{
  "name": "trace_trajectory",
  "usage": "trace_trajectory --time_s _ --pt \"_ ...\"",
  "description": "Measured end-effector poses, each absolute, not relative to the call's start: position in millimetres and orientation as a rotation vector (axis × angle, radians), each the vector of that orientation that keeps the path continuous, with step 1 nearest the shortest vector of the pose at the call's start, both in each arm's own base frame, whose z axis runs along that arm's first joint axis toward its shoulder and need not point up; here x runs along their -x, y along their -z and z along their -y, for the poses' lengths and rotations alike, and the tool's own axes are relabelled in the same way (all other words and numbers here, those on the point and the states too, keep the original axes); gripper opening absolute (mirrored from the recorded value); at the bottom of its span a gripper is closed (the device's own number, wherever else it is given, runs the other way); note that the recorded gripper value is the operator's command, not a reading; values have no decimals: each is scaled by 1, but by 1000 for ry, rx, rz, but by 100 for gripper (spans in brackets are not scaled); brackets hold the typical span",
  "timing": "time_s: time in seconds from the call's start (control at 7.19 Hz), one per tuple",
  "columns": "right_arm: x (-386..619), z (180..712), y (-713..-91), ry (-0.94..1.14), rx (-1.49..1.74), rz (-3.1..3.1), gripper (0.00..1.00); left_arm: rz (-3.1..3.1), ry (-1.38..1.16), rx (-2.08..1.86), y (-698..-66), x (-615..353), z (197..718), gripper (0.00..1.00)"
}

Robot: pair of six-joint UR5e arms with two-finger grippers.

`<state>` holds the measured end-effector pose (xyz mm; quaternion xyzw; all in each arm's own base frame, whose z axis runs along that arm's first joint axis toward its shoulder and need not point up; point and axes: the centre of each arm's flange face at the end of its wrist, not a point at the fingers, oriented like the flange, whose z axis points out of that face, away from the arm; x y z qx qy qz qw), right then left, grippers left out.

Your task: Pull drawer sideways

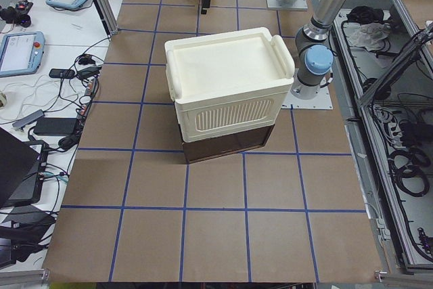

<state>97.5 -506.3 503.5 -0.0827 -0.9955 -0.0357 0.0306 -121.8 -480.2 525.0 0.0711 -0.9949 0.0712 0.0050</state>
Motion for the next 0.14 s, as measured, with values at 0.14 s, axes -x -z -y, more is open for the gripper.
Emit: trace_trajectory --time_s 0.14 --pt "-97 506 -504 110 255 3068 100 3118 -227 -219 -526 122 480 100"
